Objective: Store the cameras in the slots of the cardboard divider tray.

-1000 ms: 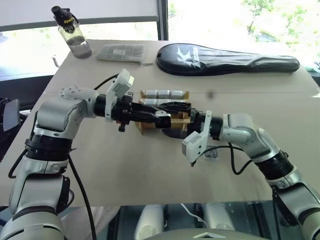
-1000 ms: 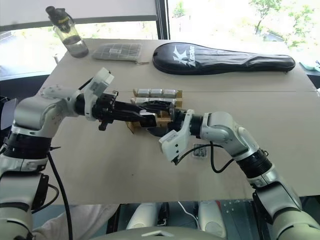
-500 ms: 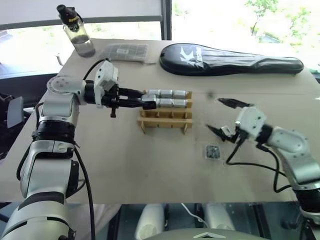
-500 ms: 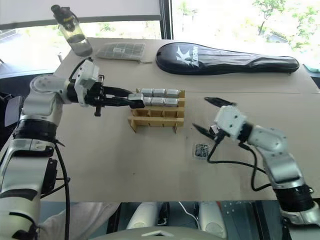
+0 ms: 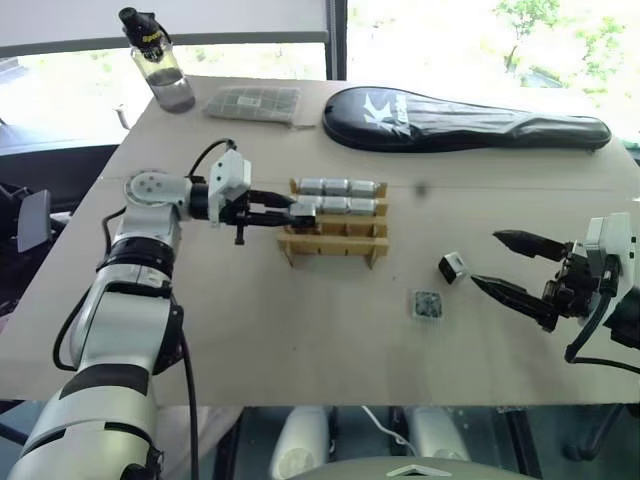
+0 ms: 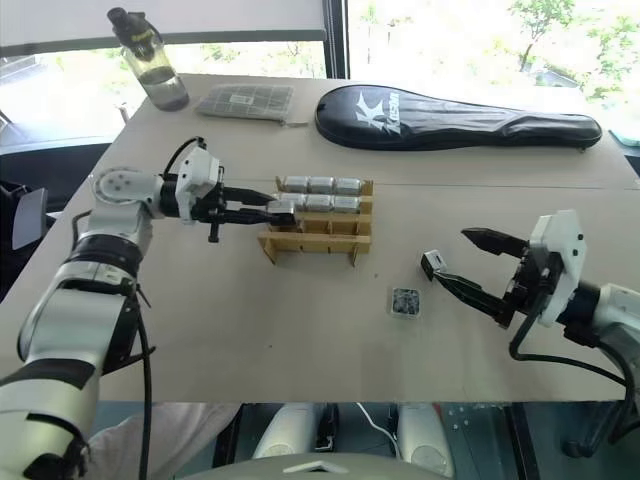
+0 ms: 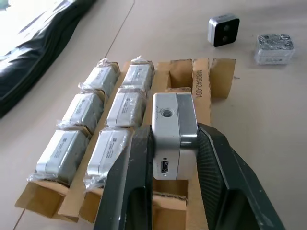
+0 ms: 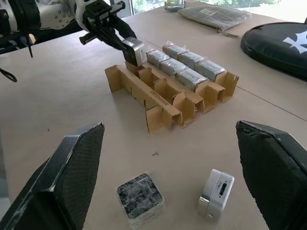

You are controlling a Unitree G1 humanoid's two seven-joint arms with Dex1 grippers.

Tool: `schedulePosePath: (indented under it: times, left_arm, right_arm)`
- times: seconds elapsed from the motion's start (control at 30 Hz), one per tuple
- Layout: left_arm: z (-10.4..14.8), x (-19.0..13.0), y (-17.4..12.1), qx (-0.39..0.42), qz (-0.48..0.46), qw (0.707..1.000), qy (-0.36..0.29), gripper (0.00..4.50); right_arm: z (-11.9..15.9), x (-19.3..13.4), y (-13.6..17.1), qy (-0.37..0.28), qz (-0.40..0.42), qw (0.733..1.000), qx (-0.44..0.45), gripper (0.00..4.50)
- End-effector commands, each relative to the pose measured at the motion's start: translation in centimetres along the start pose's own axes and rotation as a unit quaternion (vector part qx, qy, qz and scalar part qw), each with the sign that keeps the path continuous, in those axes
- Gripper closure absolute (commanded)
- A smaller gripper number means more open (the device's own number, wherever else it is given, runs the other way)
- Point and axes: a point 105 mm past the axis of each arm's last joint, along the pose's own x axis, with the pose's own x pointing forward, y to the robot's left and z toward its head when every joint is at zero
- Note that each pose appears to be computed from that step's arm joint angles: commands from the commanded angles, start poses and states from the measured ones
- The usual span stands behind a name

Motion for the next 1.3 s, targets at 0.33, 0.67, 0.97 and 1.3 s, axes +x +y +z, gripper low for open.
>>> schedulePosePath:
  times: [0.33, 0.67, 0.97, 1.3]
  left_arm:
    - [0.3, -0.6, 0.6, 0.020, -0.001, 0.999, 0.031, 3.81]
    - [-0.6, -0.4, 0.2, 0.019, -0.014, 0.998, 0.056, 3.81]
    - [-0.7, 0.7, 0.2, 0.018, -0.030, 0.997, 0.064, 3.81]
    - [0.3, 0.7, 0.9, 0.028, -0.021, 0.998, 0.061, 1.06]
  right_arm:
    - [1.9, -0.1, 0.2, -0.021, -0.012, 0.999, -0.029, 0.15]
    - [2.0, -0.1, 0.3, -0.025, -0.021, 0.999, -0.032, 0.15]
    - [2.0, 0.0, 0.4, -0.031, -0.027, 0.999, -0.033, 0.15]
    - [1.7, -0.2, 0.4, -0.030, -0.034, 0.998, -0.033, 0.00]
